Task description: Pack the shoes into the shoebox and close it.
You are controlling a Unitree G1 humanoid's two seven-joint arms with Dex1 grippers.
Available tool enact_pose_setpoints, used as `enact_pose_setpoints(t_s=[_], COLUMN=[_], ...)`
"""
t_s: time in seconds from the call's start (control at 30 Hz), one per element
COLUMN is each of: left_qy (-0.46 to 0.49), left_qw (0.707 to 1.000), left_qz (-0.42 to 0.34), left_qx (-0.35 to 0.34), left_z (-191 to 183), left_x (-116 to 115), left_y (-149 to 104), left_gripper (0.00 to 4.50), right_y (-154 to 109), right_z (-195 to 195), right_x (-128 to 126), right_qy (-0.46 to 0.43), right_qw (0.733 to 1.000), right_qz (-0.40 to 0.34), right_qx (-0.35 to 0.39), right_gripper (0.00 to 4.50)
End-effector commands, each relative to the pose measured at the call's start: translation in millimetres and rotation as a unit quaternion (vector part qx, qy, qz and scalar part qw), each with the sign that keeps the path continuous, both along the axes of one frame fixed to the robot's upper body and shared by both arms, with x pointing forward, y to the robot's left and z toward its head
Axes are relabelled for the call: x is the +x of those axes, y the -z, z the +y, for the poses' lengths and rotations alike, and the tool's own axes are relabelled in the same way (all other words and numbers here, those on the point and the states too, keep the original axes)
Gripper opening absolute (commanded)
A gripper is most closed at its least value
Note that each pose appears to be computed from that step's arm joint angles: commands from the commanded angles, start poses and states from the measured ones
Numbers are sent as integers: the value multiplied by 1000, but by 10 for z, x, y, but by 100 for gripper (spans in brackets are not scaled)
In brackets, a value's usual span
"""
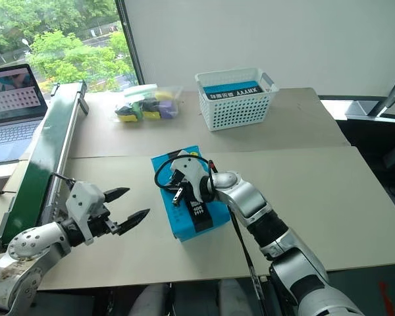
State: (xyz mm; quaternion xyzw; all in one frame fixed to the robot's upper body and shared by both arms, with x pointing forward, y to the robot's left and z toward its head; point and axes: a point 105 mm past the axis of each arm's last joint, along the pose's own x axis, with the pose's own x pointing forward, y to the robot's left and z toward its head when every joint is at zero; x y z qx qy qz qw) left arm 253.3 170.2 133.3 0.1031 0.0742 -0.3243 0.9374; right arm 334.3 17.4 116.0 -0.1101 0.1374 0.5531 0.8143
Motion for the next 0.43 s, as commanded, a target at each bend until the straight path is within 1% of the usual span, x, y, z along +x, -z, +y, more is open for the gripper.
enact_pose_setpoints(t_s=[0.03,0.1,0.13,0.2,0.23,0.33,0.43], left_qy=[-37,-59,-67,-86,-93,-116,-142], left_qw=[998,996,996,994,993,989,986], left_qz=[-40,-55,-61,-66,-67,-68,-65], left_qx=[-17,-23,-25,-36,-40,-54,-53], left_z=[82,145,168,212,227,250,256], left_x=[71,96,100,101,102,110,122], left_y=[-173,-224,-239,-256,-262,-265,-191], left_gripper=[450,450,450,450,450,450,450], right_y=[-223,-539,-660,-864,-926,-1001,-945], right_z=[-122,-276,-363,-575,-657,-878,-1093], right_x=[87,169,202,289,322,402,504], right_qy=[51,76,87,120,134,170,220], right_qw=[993,982,976,964,959,949,943], right_qz=[51,59,58,54,52,45,35], right_qx=[89,164,190,232,245,262,249], right_gripper=[4,4,4,4,4,4,4])
